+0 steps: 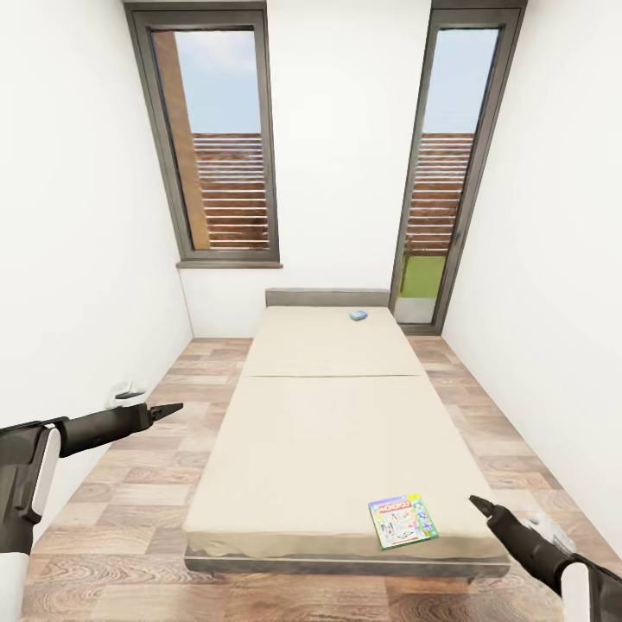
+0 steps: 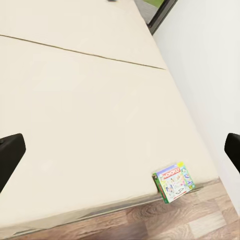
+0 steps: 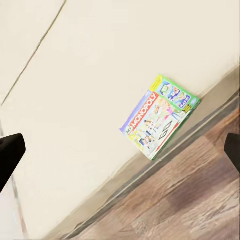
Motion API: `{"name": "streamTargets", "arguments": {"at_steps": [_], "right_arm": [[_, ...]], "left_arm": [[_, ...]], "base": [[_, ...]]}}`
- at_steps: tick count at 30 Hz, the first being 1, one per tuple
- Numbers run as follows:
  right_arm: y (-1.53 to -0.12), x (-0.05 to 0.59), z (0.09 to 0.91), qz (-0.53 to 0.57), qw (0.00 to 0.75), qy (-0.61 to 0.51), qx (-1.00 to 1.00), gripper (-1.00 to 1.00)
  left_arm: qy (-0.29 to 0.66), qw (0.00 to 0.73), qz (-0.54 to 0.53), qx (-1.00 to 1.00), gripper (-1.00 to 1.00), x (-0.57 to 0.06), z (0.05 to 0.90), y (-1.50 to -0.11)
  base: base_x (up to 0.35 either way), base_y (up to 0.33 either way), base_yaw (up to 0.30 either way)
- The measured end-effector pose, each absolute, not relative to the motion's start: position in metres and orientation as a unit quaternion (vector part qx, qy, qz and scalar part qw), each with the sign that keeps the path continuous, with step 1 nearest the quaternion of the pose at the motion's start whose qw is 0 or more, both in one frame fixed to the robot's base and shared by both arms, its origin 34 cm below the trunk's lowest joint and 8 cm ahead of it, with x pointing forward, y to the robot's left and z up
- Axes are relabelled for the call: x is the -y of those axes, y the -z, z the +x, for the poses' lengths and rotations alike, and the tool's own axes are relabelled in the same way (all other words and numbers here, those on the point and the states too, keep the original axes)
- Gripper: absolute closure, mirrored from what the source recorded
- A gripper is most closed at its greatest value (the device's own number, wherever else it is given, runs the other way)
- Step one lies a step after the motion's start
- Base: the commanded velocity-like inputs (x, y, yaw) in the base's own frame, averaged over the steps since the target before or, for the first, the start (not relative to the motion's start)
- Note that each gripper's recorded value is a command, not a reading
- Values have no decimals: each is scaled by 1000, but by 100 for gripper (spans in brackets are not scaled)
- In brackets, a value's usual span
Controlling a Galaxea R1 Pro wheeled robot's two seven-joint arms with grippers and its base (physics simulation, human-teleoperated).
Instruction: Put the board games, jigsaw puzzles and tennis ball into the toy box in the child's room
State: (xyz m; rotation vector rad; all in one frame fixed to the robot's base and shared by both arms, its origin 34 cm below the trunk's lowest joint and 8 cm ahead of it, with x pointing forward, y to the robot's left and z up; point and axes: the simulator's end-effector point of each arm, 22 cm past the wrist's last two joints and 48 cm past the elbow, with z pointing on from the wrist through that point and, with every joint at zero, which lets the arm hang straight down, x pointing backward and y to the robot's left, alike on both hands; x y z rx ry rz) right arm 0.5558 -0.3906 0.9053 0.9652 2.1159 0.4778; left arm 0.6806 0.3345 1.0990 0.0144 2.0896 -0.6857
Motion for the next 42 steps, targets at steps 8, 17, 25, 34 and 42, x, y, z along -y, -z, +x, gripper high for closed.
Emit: {"name": "streamTargets", "arguments": {"at_steps": [8,17,25,34,42], "right_arm": [[-874,393,510,421,362,-248,-794,-100],[-809,380,477,460,309,-266,-789,-100],[-765,383,450,478,279,-264,-790,-100],[-769,382,455,473,298,-284,-779,-100],[-766,366,461,476,291,-300,-774,-100]], "left_arm": [[278,454,6,-847,-100,-335,681,-1099],[279,454,6,-846,-100,-334,681,-1099],[280,454,6,-846,-100,-334,681,-1100],[286,455,9,-844,-100,-331,680,-1101],[299,454,16,-839,-100,-326,678,-1104]], "base": [[0,0,0],[0,0,0],[0,0,0],[0,0,0],[0,0,0]]}}
